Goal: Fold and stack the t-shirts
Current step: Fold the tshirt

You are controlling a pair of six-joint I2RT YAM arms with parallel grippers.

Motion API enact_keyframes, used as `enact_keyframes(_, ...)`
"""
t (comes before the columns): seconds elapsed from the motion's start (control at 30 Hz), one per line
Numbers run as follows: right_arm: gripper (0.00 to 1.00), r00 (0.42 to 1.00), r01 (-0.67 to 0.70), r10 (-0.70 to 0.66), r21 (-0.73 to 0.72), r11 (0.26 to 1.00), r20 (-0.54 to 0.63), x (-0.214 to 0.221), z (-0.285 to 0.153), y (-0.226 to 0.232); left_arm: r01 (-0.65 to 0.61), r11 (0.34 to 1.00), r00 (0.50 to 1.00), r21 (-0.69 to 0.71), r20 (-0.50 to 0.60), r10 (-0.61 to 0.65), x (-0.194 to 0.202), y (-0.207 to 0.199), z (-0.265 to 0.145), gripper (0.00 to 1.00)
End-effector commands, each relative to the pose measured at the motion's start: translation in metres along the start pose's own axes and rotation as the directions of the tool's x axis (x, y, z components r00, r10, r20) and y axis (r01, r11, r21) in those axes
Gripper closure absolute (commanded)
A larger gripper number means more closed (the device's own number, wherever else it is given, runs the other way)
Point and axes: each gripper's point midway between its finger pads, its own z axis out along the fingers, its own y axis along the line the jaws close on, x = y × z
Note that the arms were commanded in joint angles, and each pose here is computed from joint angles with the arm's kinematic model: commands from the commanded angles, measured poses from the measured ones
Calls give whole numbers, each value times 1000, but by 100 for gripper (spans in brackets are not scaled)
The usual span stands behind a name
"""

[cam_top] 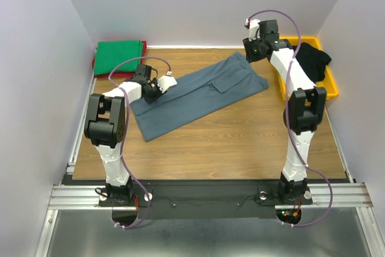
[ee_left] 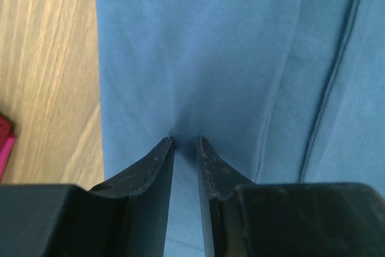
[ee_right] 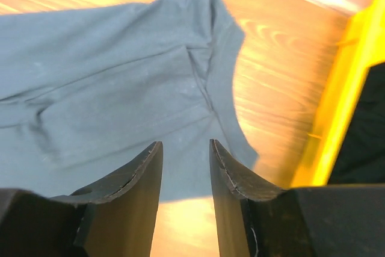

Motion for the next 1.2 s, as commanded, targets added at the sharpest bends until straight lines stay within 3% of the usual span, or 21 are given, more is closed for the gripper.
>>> enact_keyframes(0.0, 57, 999, -25, 25, -1, 1000, 37, -2, -24, 2, -18, 997, 985, 69, -168, 29, 56, -38, -2, 67)
enact_keyframes(0.13, 56, 998, -41, 39, -43, 998, -53, 35, -31, 12, -10, 993, 983, 116, -183, 31, 67, -64, -24, 68)
enact_keyframes(0.3, 56, 981, -85, 66, -97, 992, -180, 81, -34, 24, 2, 963, 973, 269, -223, 60, 78, -131, -54, 69)
enact_keyframes(0.47, 56, 965, -152, 117, -137, 979, -235, 102, -33, 32, -22, 894, 989, 447, -119, 84, 34, -204, -96, 70)
enact_keyframes(0.57, 56, 957, -196, 144, -198, 960, -251, 106, -29, 46, -74, 850, 997, 522, 6, 82, -12, -237, -116, 68)
enact_keyframes(0.83, 59, 911, -351, 247, -311, 883, -329, 113, 5, 76, -59, 878, 996, 475, 88, 20, -62, -209, -126, 66)
enact_keyframes(1.17, 73, 877, -382, 324, -105, 918, -356, 134, 79, 54, 58, 983, 961, 177, 258, -103, -86, -110, -139, 63)
